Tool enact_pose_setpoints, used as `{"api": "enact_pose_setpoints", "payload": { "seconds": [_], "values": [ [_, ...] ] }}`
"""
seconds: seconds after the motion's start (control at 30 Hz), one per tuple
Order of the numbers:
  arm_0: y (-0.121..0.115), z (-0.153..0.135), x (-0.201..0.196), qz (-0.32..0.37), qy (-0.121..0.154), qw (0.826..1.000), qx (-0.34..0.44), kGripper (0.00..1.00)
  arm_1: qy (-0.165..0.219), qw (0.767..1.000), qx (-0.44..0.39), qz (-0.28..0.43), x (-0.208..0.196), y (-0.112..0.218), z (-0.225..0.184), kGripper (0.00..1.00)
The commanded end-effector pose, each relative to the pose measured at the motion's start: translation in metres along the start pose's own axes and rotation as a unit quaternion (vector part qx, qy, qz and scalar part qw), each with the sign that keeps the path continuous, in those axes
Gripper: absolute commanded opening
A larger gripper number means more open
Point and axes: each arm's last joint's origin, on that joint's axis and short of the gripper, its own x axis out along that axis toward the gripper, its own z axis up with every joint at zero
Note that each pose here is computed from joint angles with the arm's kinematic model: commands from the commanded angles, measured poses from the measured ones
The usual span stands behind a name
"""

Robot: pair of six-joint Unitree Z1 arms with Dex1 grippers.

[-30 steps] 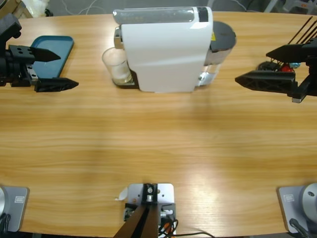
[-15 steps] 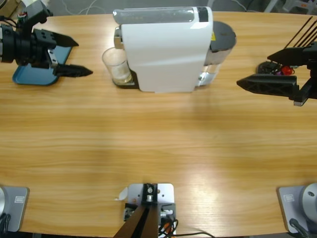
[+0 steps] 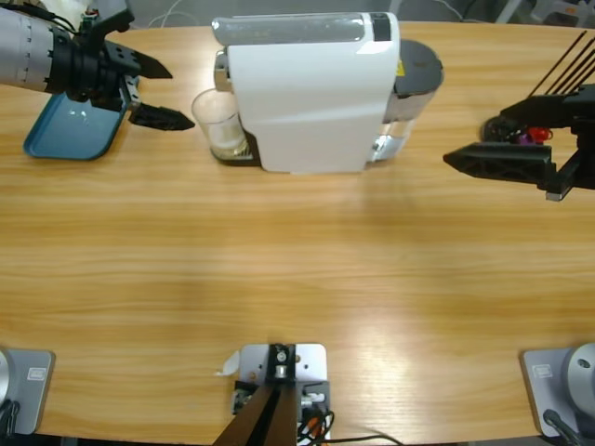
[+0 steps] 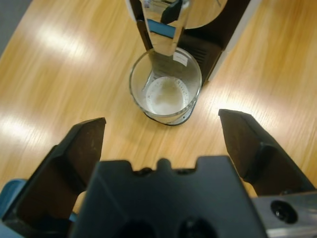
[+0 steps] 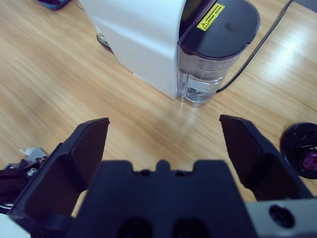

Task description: Pour coffee

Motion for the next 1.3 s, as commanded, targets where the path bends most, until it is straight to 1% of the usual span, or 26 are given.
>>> {"api": "enact_pose_setpoints", "payload": {
  "seconds": [0.03, 0.27, 0.43, 0.7, 0.93, 1.3],
  "values": [
    [0.004, -0.002, 0.029, -0.045, 0.009, 0.999, 0.0, 1.0, 0.01, 1.0, 0.011, 0.003, 0.006, -0.003, -0.011, 1.0],
    [0.011, 0.001, 0.041, -0.05, 0.009, 0.999, 0.001, 1.0, 0.011, 1.0, 0.017, 0.0, 0.007, -0.005, -0.011, 1.0],
    [0.005, 0.002, 0.056, -0.07, 0.017, 0.997, 0.006, 1.0, 0.013, 1.0, 0.018, -0.001, 0.01, -0.005, -0.01, 1.0],
    [0.012, 0.005, 0.07, -0.073, 0.015, 0.997, 0.006, 1.0, 0.013, 0.999, 0.03, -0.002, 0.011, -0.01, -0.008, 1.0],
    [0.015, 0.009, 0.07, -0.069, 0.011, 0.998, 0.008, 1.0, 0.017, 0.999, 0.033, 0.001, 0.015, -0.01, -0.008, 1.0],
    [0.016, 0.003, 0.079, -0.075, 0.02, 0.997, 0.003, 1.0, 0.021, 0.999, 0.033, 0.003, 0.017, -0.01, -0.008, 1.0]
  ]
}}
